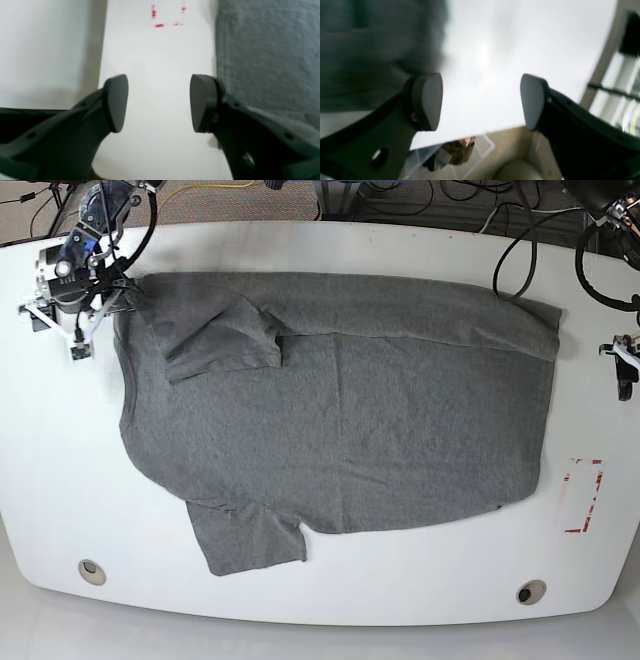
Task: Layout the t-shirt on the table in an organized manner, then fold the t-shirt properly
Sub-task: 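Open both grippers and release the flattened shirt edge, then pull the collar edge taut with both grippers, then release it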
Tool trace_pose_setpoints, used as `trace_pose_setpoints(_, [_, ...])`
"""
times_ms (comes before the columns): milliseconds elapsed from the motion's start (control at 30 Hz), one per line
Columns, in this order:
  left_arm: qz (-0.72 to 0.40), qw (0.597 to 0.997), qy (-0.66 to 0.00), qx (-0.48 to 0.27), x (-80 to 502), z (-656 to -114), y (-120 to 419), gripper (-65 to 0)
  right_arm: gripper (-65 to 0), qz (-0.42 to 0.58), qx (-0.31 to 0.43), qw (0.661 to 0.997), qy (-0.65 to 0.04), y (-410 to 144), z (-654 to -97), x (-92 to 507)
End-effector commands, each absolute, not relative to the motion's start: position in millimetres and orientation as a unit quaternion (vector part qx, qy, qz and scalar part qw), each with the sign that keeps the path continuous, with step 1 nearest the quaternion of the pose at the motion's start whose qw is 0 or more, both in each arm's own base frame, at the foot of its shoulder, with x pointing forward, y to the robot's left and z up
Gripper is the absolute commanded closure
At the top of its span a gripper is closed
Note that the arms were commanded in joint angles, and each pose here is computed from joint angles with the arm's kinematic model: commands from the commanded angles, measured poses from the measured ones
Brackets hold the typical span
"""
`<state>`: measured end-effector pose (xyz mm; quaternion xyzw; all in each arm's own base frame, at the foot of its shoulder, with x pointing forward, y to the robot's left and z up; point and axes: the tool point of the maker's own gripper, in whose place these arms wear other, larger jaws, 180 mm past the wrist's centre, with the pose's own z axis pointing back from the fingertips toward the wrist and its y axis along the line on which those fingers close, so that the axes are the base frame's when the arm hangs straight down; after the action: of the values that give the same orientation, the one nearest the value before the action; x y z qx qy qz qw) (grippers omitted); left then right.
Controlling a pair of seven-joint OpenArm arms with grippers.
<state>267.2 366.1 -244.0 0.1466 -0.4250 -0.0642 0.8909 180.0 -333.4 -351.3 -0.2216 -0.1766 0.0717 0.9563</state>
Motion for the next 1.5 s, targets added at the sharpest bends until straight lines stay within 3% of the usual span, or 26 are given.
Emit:
trace_pose_setpoints(0, [-0.092, 0.882, -0.444, 0.131, 281, -238, 348, -36.7, -45.3, 0.054, -0.224, 0.949, -0.217, -332, -336, 202])
trace_pose_setpoints(200, [-0.110, 0.894, -0.427, 0.085, 288, -270, 305, -36.7, -45.0, 0.038, -0.186, 0.955, -0.229, -306, -348, 207])
trace_pose_setpoints(567, [-0.077, 0.926, -0.358, 0.091, 269, -323, 303, -36.7, -44.7, -0.030, -0.072, 0.966, -0.246, -266, -381, 191])
trace_pose_setpoints(933, [-0.049, 0.940, -0.332, 0.063, 248, -366, 319, -36.7, -44.5, -0.065, -0.027, 0.967, -0.244, -265, -418, 184])
trace_pose_setpoints(1200, [-0.043, 0.951, -0.300, 0.058, 232, -384, 327, -36.7, -44.2, -0.064, -0.037, 0.969, -0.235, -277, -420, 178])
trace_pose_setpoints(1267, [-0.043, 0.953, -0.295, 0.058, 228, -387, 327, -36.7, -41.9, -0.062, -0.038, 0.971, -0.230, -277, -422, 173])
trace_pose_setpoints(1467, [-0.043, 0.957, -0.283, 0.057, 219, -392, 327, -36.7, -23.5, -0.059, -0.040, 0.973, -0.219, -277, -425, 163])
